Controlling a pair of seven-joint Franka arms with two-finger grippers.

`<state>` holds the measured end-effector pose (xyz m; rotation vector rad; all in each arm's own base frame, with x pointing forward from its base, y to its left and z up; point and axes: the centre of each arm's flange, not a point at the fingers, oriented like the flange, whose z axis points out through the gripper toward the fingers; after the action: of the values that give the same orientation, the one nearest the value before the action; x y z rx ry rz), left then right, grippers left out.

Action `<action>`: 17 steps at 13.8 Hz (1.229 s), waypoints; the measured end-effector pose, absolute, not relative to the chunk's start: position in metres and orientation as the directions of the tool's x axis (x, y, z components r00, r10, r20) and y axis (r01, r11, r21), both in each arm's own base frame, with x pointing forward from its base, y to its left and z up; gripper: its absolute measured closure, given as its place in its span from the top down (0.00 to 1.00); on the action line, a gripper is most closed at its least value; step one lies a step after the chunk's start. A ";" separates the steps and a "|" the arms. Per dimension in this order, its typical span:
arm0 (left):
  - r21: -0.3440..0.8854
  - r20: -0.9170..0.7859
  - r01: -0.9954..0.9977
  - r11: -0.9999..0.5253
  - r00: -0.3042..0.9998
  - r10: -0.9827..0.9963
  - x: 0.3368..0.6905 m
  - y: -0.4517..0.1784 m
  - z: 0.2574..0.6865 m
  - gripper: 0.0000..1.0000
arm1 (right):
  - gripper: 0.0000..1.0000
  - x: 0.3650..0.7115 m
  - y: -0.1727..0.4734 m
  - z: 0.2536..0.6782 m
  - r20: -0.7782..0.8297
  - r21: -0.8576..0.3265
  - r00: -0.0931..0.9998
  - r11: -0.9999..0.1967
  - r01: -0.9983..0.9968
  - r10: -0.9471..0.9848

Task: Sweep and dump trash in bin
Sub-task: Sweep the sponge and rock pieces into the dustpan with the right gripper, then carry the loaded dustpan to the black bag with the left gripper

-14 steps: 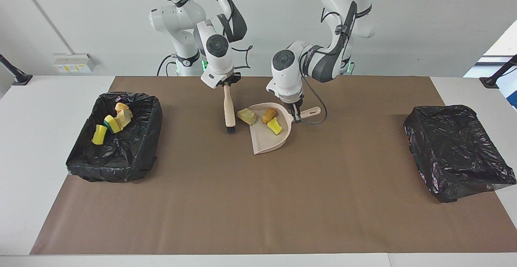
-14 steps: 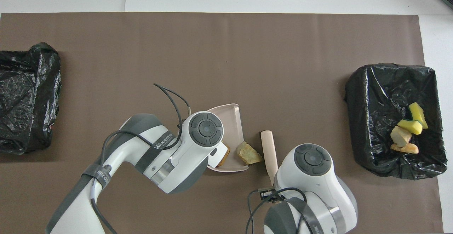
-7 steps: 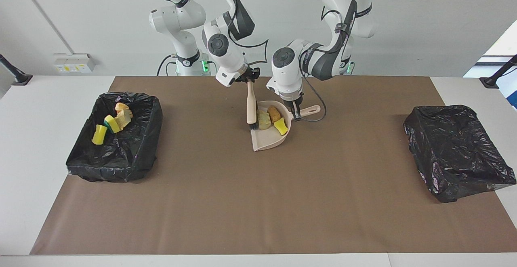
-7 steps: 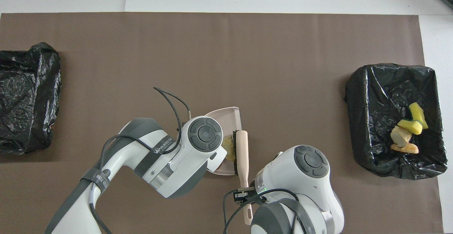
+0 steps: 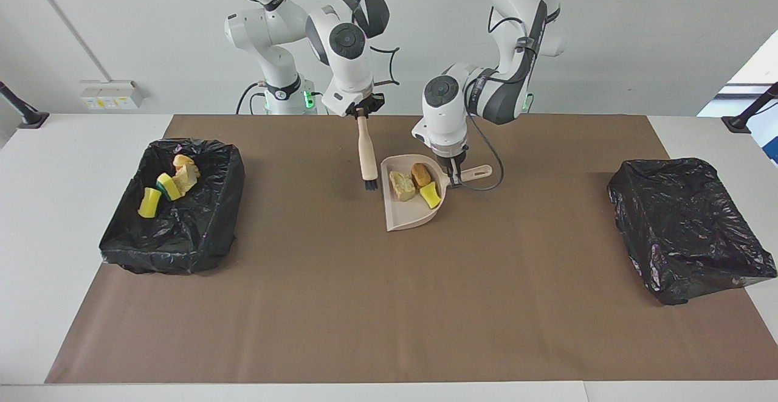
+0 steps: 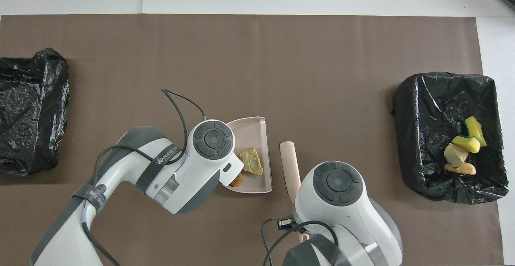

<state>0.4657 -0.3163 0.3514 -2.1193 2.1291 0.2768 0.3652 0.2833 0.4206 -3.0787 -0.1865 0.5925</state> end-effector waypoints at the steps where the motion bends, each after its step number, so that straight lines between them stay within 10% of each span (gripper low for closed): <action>1: 0.037 -0.208 -0.999 0.004 -0.011 -0.978 0.473 -0.305 0.358 0.32 | 0.27 0.361 0.286 0.423 -0.377 -0.012 0.919 -0.993 0.116 0.112; 17: -0.143 -0.129 -0.985 -0.099 0.118 -0.985 0.585 0.111 0.542 0.32 | 0.27 0.267 0.372 0.353 -0.371 0.030 0.928 -1.000 -0.007 -0.018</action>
<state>0.5851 0.1110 0.5421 -2.1951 1.9671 0.0004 0.2669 0.3720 0.3534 -3.1126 0.0200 0.5992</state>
